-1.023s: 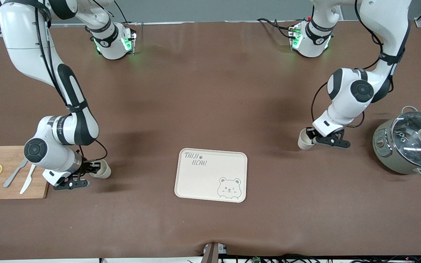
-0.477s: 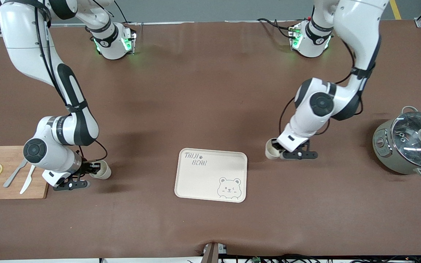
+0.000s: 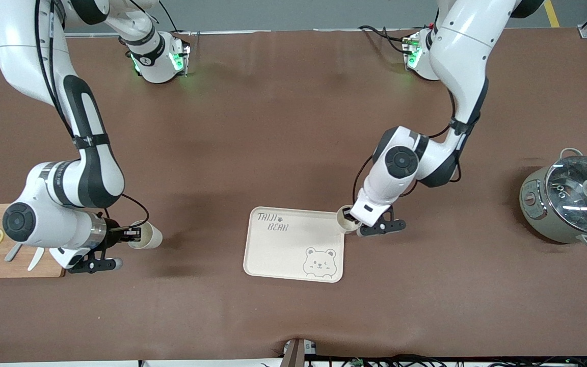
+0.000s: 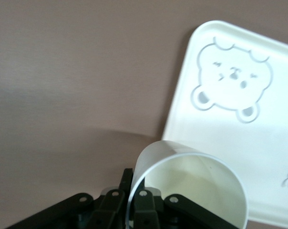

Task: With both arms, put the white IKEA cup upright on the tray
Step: 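Carry the cup with the left gripper while the right gripper carries its cup, then set the cup on the tray and open the left gripper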

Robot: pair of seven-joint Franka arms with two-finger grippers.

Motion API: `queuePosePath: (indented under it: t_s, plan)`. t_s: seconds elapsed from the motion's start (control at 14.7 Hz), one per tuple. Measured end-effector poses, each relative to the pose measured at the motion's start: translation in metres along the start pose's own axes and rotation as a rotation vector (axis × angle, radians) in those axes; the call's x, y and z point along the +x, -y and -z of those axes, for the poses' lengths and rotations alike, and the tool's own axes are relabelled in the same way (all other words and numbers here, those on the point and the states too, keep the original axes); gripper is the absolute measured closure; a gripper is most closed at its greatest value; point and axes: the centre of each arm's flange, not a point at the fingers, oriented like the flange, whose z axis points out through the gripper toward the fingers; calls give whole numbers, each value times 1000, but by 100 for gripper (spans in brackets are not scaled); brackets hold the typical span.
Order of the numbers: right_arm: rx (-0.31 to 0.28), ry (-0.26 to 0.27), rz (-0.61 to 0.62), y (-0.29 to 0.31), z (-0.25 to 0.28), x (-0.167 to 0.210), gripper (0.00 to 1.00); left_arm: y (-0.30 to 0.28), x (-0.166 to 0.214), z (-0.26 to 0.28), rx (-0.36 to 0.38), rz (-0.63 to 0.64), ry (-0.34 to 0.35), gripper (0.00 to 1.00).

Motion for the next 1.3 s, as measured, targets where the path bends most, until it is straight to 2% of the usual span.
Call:
queuePosePath:
  t_s: [0.48,0.75,1.02,1.3]
  plan:
    - [-4,-4,-221,135,6,-15,96,-28,-11,-26,-6,65,13,96]
    - [11,-53,-320,190,-2,-23,96,-44,-20,-35,-11,75,17,96]
    - [34,-104,-396,233,-32,-26,96,-44,-19,-35,-11,75,17,96]
    - [50,-134,-433,257,-67,-27,96,-47,-23,-37,2,43,7,61]
